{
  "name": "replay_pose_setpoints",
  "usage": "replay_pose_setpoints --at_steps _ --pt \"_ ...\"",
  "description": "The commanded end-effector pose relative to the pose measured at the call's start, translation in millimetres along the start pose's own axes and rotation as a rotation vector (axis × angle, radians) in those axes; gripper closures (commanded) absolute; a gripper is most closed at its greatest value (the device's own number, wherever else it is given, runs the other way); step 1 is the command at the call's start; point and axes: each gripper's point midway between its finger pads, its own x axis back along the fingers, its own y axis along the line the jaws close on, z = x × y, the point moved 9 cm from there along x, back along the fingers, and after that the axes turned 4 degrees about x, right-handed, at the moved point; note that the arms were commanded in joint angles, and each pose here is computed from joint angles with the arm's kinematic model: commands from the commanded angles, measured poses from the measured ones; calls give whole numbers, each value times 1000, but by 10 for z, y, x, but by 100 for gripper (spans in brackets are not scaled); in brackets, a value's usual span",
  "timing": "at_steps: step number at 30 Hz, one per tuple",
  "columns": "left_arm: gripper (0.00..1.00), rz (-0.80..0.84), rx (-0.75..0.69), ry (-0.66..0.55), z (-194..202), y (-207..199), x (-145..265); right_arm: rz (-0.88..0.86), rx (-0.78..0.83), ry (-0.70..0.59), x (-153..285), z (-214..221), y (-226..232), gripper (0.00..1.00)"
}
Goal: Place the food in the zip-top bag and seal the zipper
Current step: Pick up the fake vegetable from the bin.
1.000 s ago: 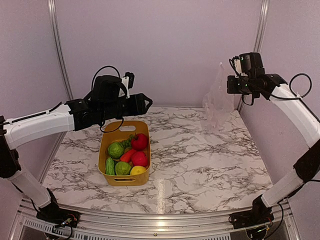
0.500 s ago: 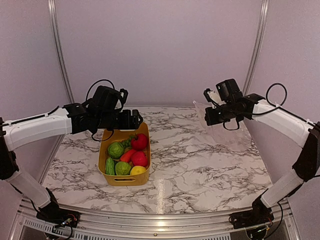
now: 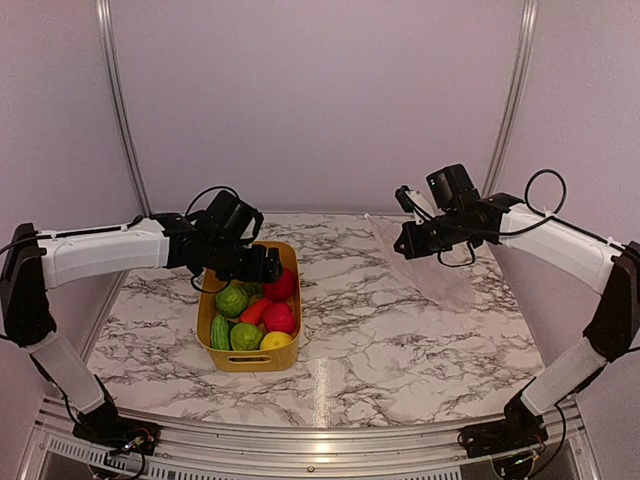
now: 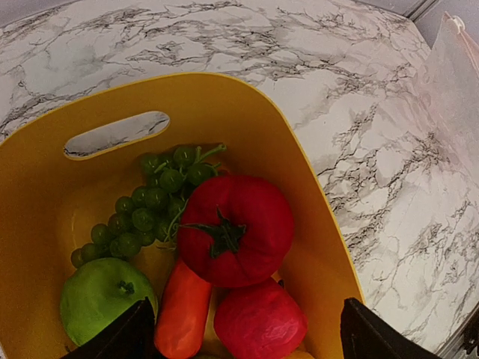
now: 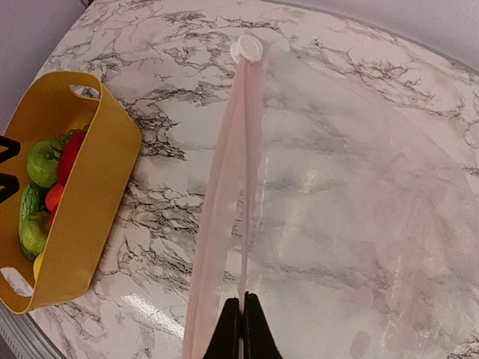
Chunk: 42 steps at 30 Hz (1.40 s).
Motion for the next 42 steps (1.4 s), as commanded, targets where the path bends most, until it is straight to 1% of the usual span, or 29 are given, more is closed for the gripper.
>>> replay_pose_setpoints --at_steps 1,10,17,24,29,31,36,39,42 --pt "12 -34 2 105 114 122 -183 -71 -4 -33 24 -65 100 100" --pt "9 -10 20 171 43 174 -467 -81 12 -31 46 -88 116 100" --pt "11 93 72 204 -25 205 -670 -83 8 -29 51 -90 117 100" --pt "18 135 90 245 -4 189 -827 -86 -7 -31 58 -60 118 100" --pt "20 159 106 263 25 175 -880 -86 -18 -25 52 -23 110 100" --pt "23 163 111 270 40 175 -894 -87 -19 -28 61 -25 114 100" --pt "36 125 113 256 14 199 -846 -91 -24 -31 74 -28 121 100" --pt "40 99 98 248 -17 212 -750 -92 -24 -28 75 -22 124 100" --pt "41 99 77 213 -86 199 -584 -95 -24 -29 76 -22 125 100"
